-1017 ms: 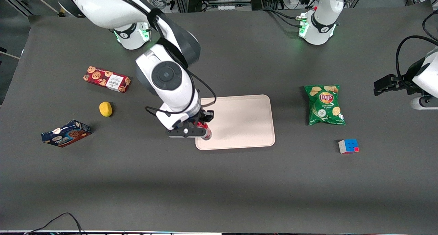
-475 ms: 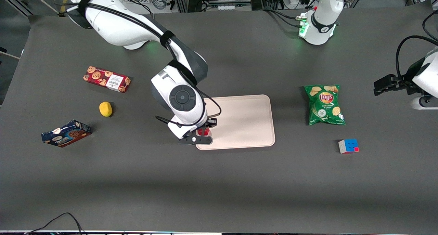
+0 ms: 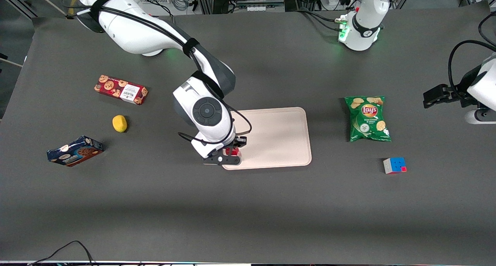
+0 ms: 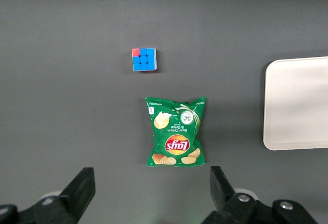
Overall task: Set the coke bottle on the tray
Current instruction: 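Lower the bottle onto the tray and open the right gripper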
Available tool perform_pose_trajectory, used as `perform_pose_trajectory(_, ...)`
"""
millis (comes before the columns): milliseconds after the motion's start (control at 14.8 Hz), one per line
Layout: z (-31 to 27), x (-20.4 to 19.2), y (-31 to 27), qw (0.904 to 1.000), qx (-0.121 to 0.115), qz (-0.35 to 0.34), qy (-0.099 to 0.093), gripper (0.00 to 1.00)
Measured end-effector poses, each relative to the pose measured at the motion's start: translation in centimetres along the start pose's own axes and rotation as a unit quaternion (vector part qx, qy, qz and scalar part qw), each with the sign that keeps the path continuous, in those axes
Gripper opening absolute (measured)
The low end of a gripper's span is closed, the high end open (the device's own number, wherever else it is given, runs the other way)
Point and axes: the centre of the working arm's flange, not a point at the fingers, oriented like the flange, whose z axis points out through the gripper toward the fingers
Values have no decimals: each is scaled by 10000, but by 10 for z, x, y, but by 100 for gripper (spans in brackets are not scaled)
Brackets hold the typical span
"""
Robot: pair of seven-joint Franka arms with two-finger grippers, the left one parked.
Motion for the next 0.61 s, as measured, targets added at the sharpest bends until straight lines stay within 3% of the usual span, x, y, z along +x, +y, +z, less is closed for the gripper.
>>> perform_pose_trajectory(203, 6, -1, -1, 10000, 23, 51, 15, 34)
perform_pose_trajectory(610, -1, 2, 0, 9999, 51, 111, 120, 88)
